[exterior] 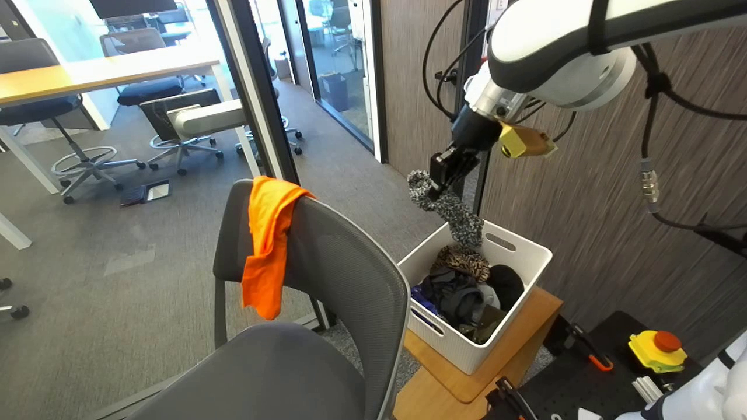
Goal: Pick up the sock from the box and put it on the chair's headrest
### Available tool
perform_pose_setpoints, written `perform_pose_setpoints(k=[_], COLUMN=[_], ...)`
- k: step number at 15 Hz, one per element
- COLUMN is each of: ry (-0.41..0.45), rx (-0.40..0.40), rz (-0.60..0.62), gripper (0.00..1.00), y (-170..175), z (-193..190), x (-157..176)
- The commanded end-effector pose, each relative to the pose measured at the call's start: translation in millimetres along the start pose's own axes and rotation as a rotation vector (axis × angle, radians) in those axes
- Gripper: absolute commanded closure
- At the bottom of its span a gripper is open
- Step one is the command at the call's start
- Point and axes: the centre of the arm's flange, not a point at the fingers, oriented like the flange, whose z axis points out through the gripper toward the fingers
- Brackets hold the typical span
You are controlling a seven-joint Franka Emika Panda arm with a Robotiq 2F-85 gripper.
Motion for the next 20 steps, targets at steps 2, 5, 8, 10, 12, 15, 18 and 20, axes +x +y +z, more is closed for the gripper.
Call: perform_pose_setpoints(k=[2, 5, 8, 10, 12, 15, 18, 20], ry=[0.128, 0.227, 0.3, 0.321, 0.326, 0.298, 0.241, 0.235], rx=[-0.008, 0.002, 0.009, 0.013, 0.021, 0.009, -0.06, -0.105], rz=[-0.058, -0.161, -0.276, -0.368, -0.443, -0.555, -0.652, -0.732], gripper=[0.91, 0.91, 0.91, 0.91, 0.91, 0.91, 0.92, 0.91], y=[-74.1, -110.3, -140.7, -154.8, -164.1, -177.2, -193.8, -203.9], z=[-33.0, -34.8, -25.7, -12.1, 0.3, 17.3, 38.6, 41.1], x=[6.0, 4.5, 2.7, -1.5, -8.3, -20.6, -31.8, -38.9])
